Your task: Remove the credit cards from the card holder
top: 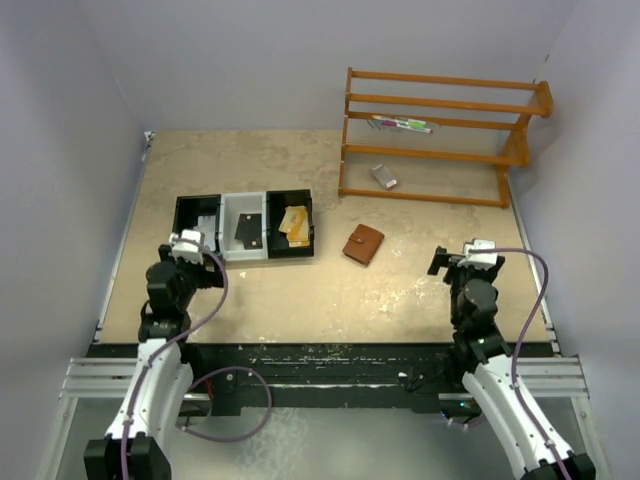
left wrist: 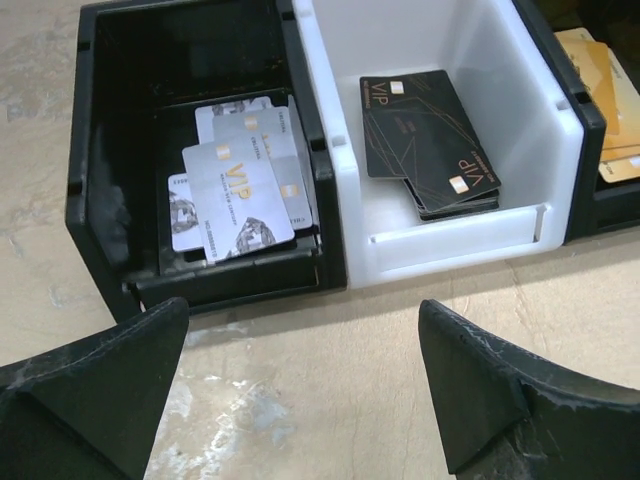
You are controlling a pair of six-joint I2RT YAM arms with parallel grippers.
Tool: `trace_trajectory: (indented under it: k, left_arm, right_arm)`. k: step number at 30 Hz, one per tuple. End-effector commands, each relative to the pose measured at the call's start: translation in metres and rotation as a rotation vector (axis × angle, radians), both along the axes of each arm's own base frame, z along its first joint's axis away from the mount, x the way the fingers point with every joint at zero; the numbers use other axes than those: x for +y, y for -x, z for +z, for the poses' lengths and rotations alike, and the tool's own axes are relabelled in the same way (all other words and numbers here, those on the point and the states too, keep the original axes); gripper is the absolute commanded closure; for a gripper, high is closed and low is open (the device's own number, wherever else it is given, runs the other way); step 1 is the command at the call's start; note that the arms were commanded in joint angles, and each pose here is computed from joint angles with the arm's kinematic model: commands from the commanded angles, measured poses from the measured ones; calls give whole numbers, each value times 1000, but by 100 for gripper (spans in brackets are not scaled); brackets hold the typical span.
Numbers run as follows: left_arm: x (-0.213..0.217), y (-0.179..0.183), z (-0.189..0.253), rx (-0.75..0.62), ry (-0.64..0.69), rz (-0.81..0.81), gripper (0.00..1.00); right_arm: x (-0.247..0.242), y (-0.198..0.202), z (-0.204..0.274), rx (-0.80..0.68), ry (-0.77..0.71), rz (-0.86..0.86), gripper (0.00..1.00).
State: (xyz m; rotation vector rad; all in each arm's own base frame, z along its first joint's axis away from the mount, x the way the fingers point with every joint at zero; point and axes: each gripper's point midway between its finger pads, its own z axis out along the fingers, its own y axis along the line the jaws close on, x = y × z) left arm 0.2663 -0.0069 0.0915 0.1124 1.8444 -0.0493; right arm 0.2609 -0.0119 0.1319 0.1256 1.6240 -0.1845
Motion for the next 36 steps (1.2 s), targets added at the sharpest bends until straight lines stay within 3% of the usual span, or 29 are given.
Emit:
trace_trajectory:
  k: [1, 4, 5, 9, 11, 15, 23, 28, 36]
  left_arm:
    - [-7, -27, 89, -35, -88, -103, 1]
    - [-15, -34, 103, 135, -143, -223, 1]
    - [-18, -35, 107, 186, -149, -264, 1]
    - [-22, -30, 116, 357, -127, -315, 1]
    - [-25, -27, 125, 371, -116, -331, 1]
    - [-29, -14, 138, 368, -114, -357, 1]
    - [-20, 4, 143, 391, -196, -360, 1]
    - [-25, 9, 152, 366, -203, -394, 1]
    - [-26, 9, 152, 397, -198, -408, 1]
  right_arm:
    - [-8, -10, 70, -76, -77, -79, 0]
    - [-10, -15, 84, -81, -462, -240, 0]
    - [-7, -19, 89, -82, -531, -255, 0]
    - [32, -48, 108, 14, -549, -80, 0]
    - [47, -59, 98, 100, -589, -60, 0]
    - [92, -93, 80, 232, -528, 132, 0]
    - [157, -119, 20, 449, -381, 139, 0]
    - [187, -114, -25, 583, -289, 141, 0]
    - [204, -99, -62, 653, -234, 22, 0]
